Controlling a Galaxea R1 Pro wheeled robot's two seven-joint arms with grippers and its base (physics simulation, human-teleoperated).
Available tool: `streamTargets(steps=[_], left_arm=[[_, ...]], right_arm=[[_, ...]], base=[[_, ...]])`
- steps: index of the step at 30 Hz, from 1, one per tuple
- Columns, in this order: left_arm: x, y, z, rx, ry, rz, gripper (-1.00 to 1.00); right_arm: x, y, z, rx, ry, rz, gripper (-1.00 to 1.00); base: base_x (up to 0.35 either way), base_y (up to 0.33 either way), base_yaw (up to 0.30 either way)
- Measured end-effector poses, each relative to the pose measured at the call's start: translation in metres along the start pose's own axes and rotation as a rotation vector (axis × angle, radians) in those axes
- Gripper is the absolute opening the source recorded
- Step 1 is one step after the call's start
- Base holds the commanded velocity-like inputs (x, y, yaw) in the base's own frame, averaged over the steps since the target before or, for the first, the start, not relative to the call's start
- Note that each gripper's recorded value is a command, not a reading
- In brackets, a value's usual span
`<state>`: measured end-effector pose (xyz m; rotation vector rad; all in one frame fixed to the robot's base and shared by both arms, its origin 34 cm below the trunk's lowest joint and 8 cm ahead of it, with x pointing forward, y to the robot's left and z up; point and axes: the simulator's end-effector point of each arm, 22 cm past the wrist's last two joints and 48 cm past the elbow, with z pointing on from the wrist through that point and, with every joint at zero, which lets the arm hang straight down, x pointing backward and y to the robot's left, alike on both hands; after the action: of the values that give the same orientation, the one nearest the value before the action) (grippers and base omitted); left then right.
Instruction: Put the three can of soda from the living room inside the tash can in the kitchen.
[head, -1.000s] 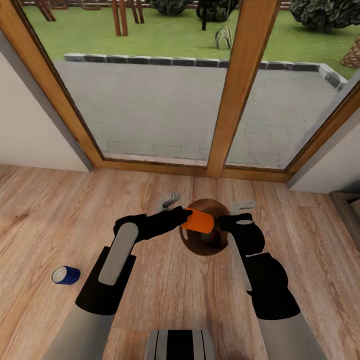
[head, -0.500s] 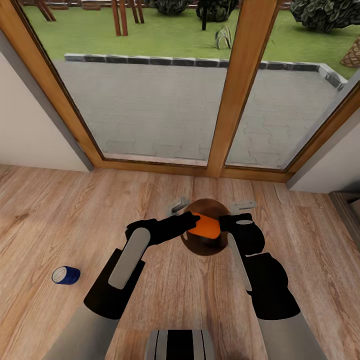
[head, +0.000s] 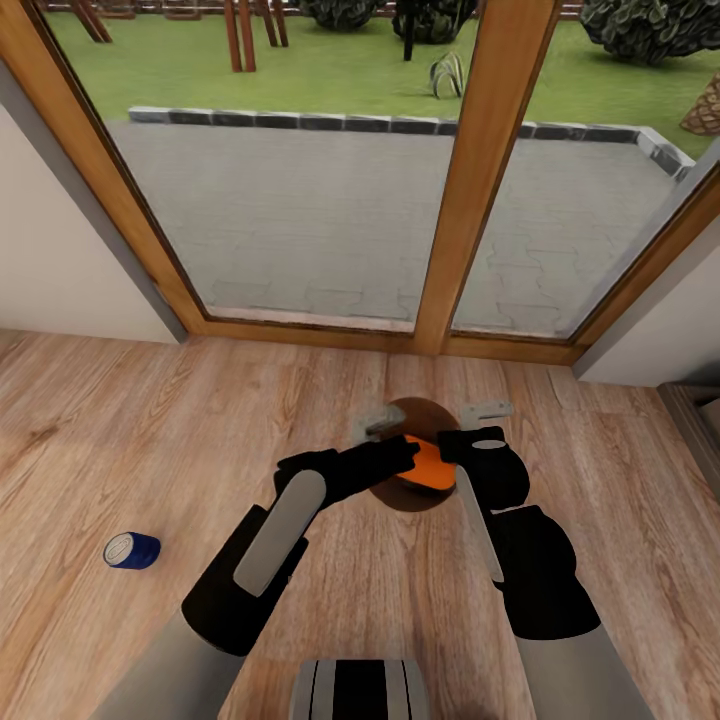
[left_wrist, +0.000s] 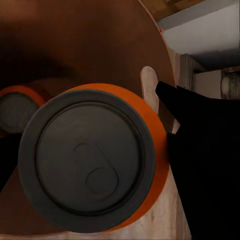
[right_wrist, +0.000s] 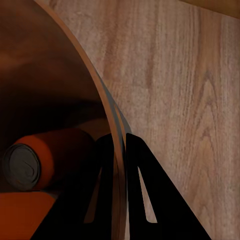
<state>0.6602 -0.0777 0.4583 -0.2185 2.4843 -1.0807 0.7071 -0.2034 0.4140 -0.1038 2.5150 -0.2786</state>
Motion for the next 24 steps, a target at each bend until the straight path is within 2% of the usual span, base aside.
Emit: streamTargets(steps=[3,13,16,24], left_arm=[[0.001,0.004,0.001,-0.028,-0.007,-0.005,-1.00],[0.003,0.004,0.002,-0.033,-0.006,-0.006,-1.00],[0.011,0.001,0.004,-0.047,0.002,0.043,-1.00],[0.021,0.005,0.011,-0.067,0.011,0.055,-1.00]], right_arm=[[0.000,0.000,0.000,0.000,0.000,0.000,-1.00],[0.000,0.000,0.000,0.000,0.000,0.000,-1.00],[0.001,-0.002,0.001,0.009,0.001,-0.004,-1.00],[0.014,-0.001,0.009,0.019,0.037,-0.026,-1.00]], base=[[0.000,0.000,0.000],[0.000,0.000,0.000],[0.000,0.000,0.000],[0.000,0.000,0.000]])
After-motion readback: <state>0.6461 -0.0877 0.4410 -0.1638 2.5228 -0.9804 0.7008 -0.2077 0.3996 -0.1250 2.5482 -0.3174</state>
